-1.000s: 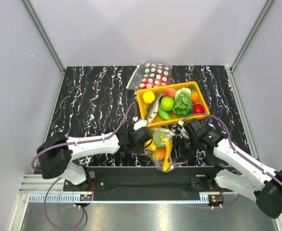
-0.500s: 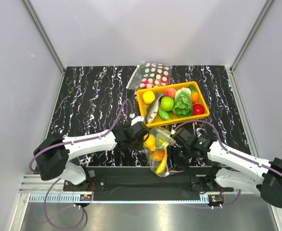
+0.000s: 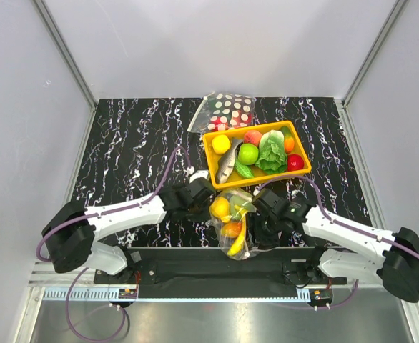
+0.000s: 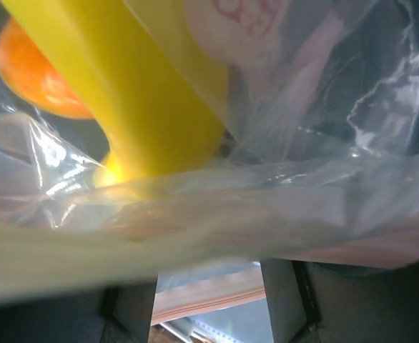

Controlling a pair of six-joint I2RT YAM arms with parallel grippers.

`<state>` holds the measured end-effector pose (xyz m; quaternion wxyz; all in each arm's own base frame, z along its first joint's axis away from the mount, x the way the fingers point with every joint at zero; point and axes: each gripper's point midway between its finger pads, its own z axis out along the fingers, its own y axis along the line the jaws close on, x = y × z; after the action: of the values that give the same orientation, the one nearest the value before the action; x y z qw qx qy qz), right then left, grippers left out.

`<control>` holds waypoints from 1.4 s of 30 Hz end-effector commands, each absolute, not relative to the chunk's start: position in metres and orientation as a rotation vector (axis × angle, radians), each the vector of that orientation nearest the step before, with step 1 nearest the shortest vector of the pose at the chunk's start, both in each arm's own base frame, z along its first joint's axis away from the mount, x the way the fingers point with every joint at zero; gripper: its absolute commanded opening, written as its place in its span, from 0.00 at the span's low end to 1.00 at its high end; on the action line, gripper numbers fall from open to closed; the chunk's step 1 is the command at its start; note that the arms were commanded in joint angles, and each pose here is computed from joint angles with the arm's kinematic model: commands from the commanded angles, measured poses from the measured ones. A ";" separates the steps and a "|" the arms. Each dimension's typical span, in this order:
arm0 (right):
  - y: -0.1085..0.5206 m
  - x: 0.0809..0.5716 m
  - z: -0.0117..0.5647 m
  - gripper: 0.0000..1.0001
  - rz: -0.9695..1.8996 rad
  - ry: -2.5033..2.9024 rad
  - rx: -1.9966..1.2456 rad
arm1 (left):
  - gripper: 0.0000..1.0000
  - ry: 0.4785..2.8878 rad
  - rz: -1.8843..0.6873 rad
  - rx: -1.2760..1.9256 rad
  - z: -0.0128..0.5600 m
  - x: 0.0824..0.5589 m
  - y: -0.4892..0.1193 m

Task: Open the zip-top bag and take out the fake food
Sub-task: Pick up the fake fruit from the zipper food storage bag.

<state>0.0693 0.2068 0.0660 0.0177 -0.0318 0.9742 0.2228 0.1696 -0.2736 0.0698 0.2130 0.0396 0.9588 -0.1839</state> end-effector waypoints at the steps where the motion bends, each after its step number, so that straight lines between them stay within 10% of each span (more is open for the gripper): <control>1: 0.226 0.096 0.084 0.60 0.737 2.888 -0.131 | 0.00 2.643 -0.646 0.115 0.076 0.166 -0.295; 37: 0.213 0.124 0.053 0.62 0.417 2.910 0.028 | 0.00 2.558 -0.753 0.304 0.095 0.142 -0.334; 42: 0.206 0.126 0.056 0.49 0.373 2.887 0.038 | 0.00 2.539 -0.522 0.220 0.097 0.154 -0.285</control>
<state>0.1104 0.2034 0.0442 0.0708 0.0147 0.9889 0.1296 0.1399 -0.2998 0.0698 0.2131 0.1003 0.9508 -0.2011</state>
